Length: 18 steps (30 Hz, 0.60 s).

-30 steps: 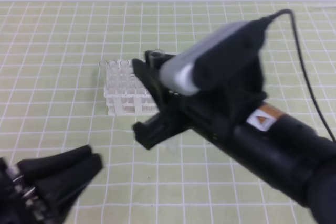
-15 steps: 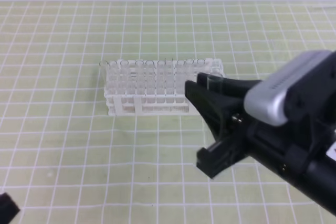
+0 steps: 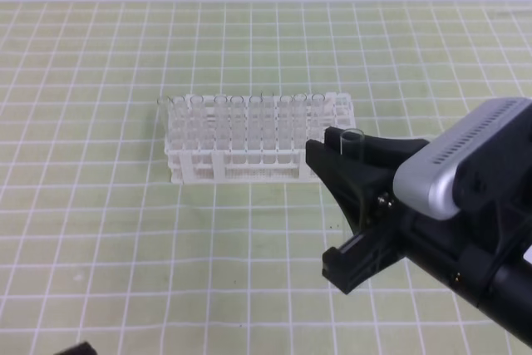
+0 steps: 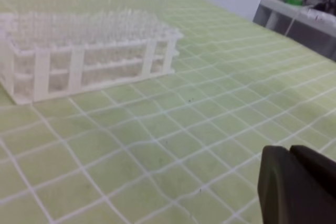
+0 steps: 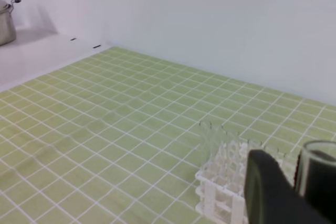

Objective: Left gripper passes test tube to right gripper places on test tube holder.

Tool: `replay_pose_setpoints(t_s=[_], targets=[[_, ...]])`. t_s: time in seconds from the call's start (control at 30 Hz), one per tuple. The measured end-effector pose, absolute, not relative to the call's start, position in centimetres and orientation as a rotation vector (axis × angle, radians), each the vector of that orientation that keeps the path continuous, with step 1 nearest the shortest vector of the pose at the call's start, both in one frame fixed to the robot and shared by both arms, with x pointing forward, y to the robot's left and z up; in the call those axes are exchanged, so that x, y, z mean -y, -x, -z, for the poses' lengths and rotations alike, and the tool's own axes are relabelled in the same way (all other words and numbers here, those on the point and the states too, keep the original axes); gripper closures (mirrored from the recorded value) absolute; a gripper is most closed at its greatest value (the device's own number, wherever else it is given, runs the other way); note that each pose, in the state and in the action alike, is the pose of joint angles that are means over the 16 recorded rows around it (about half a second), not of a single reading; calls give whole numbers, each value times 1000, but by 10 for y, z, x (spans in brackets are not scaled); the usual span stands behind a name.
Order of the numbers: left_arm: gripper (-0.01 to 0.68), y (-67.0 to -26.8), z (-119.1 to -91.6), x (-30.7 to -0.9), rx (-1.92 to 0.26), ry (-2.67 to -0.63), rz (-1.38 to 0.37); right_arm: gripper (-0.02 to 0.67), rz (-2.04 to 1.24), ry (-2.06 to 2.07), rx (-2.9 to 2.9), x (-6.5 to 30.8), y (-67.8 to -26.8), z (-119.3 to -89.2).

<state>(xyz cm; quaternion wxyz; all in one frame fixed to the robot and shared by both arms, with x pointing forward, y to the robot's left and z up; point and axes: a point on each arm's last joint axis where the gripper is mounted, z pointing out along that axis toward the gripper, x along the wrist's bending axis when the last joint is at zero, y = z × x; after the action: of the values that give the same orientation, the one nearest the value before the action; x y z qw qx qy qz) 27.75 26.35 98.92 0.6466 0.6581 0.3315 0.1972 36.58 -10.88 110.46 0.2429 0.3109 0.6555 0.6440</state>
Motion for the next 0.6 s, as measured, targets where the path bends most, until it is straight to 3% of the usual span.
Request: replay_pose_setpoints(t_s=[0.2,0.6], targets=[[673,-279,-977,-260,-725,-1478,-450,640,-1753,-839,-1783,109,-366,-1105],[673,-279,-978,-259,-697,-1449,-458,640,-1751,-837,-1780,109,-366,-1105]])
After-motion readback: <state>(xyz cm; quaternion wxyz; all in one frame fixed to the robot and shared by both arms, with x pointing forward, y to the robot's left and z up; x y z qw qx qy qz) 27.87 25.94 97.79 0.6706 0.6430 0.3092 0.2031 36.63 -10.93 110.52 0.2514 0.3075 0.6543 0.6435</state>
